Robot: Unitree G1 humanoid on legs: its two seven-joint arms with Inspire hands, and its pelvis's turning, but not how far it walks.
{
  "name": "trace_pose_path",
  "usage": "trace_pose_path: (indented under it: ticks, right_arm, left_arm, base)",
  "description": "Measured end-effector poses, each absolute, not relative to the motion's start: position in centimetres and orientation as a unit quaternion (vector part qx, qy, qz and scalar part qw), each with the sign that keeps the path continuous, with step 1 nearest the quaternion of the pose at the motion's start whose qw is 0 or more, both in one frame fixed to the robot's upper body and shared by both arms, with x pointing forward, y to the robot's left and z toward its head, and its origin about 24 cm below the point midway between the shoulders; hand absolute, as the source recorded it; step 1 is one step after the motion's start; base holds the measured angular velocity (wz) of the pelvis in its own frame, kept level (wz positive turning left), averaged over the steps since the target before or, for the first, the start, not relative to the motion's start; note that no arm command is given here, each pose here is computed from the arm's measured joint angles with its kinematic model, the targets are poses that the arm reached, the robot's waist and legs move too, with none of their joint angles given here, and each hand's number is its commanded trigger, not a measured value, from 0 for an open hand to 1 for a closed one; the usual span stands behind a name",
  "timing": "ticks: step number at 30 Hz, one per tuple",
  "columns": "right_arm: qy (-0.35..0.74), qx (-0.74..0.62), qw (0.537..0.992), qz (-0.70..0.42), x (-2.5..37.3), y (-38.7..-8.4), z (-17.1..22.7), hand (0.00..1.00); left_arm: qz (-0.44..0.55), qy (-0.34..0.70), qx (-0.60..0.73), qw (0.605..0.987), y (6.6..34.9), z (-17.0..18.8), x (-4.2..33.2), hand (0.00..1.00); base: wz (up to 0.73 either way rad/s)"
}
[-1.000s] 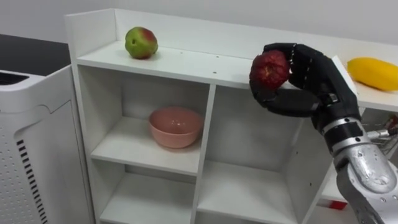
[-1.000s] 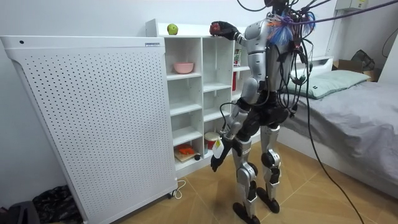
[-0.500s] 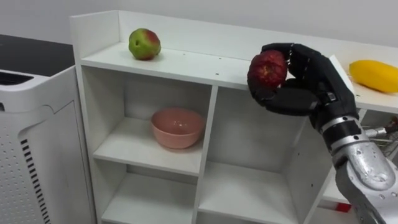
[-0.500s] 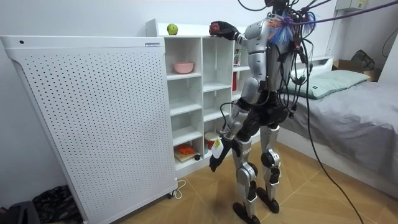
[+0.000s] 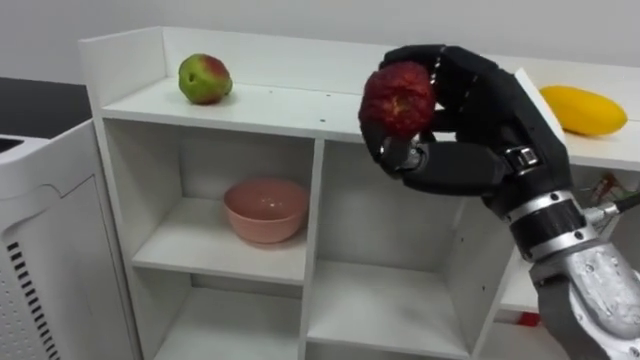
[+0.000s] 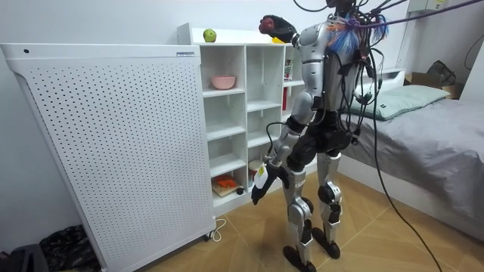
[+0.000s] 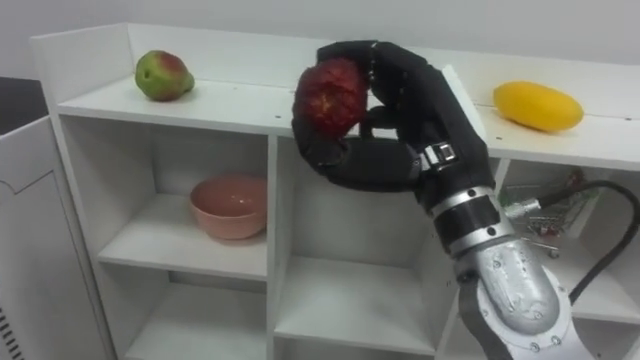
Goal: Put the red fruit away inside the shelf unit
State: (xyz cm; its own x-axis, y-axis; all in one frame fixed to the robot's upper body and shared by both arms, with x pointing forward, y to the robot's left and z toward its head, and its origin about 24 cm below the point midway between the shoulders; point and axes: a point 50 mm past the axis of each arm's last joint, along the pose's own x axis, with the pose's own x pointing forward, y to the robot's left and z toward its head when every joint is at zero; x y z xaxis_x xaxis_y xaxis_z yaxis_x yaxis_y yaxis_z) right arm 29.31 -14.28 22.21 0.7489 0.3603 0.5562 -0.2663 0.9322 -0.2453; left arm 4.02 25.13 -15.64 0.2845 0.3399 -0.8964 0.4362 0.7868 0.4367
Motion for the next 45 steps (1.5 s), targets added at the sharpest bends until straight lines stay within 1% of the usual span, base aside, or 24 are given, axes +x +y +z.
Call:
trace_pose_path:
  ticks: [7,11,13,15,17,21,23,26,31,35,39,42,45]
  right_arm:
    - [-0.306,-0.073,0.919,0.237,28.0,-12.1,21.5,1.0]
    - [-0.273,-0.048,0.93,0.242,27.8,-11.8,19.5,1.0]
    - [-0.242,-0.04,0.94,0.237,27.9,-12.1,17.9,1.0]
    - [-0.197,-0.022,0.954,0.224,28.9,-12.7,15.9,1.0]
    - [-0.125,0.0,0.975,0.183,30.2,-13.8,12.8,1.0]
    - [-0.055,0.016,0.988,0.14,31.1,-14.8,9.5,1.0]
    - [-0.01,0.031,0.994,0.109,31.4,-15.9,7.5,1.0]
    - [0.027,0.034,0.997,0.064,31.7,-17.4,5.8,1.0]
    - [0.055,0.044,0.997,0.01,32.1,-18.9,4.4,1.0]
    - [0.074,0.088,0.993,-0.019,32.9,-19.6,3.9,1.0]
    - [0.074,0.123,0.989,-0.037,33.6,-19.8,4.4,1.0]
    - [0.089,0.136,0.985,-0.05,34.1,-20.2,4.0,1.0]
    - [0.098,0.162,0.98,-0.068,34.0,-21.2,3.7,1.0]
  left_arm:
    - [-0.021,0.601,0.308,0.737,25.2,-15.6,3.8,0.0]
    - [-0.029,0.612,0.307,0.729,25.1,-15.9,3.4,0.0]
    - [-0.03,0.616,0.303,0.726,25.1,-16.0,3.1,0.0]
    - [-0.038,0.614,0.311,0.724,24.9,-16.1,3.3,0.0]
    - [-0.045,0.6,0.313,0.734,24.5,-16.1,4.8,0.0]
    - [-0.044,0.594,0.313,0.74,24.2,-16.2,6.2,0.0]
    - [-0.044,0.591,0.319,0.739,24.1,-16.2,6.4,0.0]
    - [-0.041,0.595,0.311,0.74,24.1,-16.3,6.4,0.0]
    - [-0.027,0.579,0.303,0.757,23.8,-16.2,7.8,0.0]
    - [-0.024,0.566,0.31,0.764,23.2,-16.1,8.3,0.0]
    - [-0.031,0.555,0.312,0.77,22.8,-16.1,8.8,0.0]
    - [-0.026,0.554,0.301,0.776,22.6,-16.0,9.0,0.0]
    - [-0.014,0.549,0.291,0.783,22.5,-16.0,9.2,0.0]
  base:
    - [0.0]
    - [0.04]
    - [0.15]
    - [0.22]
    - [0.12]
    - [0.03]
    - [0.0]
    - [0.02]
    - [0.01]
    - [-0.11]
    - [0.0]
    - [-0.02]
    - [0.0]
